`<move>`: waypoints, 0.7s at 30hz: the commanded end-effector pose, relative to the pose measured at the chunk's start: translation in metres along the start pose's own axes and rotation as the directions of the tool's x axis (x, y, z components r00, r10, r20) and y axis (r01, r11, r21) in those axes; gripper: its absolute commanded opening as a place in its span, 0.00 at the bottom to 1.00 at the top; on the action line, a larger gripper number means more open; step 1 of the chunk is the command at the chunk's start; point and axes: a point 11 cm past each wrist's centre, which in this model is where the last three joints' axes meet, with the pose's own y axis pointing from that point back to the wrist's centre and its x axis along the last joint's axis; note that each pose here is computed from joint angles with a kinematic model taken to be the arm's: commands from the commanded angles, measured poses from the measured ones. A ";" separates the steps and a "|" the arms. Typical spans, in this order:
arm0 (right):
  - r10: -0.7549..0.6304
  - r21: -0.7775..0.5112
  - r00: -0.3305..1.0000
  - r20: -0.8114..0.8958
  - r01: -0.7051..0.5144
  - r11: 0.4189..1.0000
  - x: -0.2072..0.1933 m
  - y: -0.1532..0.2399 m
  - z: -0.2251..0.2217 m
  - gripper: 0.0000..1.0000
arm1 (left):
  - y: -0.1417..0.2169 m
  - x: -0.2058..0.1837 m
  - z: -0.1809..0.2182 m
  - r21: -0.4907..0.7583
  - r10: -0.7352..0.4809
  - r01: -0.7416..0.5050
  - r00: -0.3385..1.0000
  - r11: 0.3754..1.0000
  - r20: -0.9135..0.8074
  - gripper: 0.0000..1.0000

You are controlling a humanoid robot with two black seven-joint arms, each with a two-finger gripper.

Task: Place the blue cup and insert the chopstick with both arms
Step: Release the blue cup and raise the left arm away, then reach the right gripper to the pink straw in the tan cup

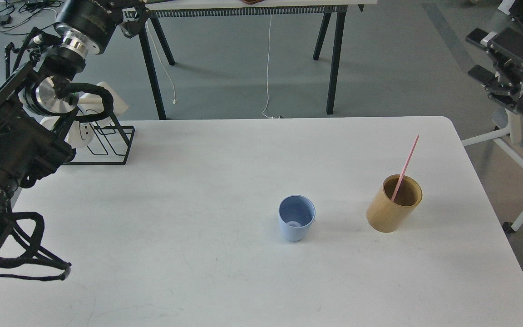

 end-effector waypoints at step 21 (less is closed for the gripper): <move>-0.247 -0.196 0.860 -0.446 0.175 0.965 -0.131 -0.012 0.084 0.49 | 0.012 0.036 -0.002 -0.003 0.141 -0.143 0.980 0.990 -0.143 0.99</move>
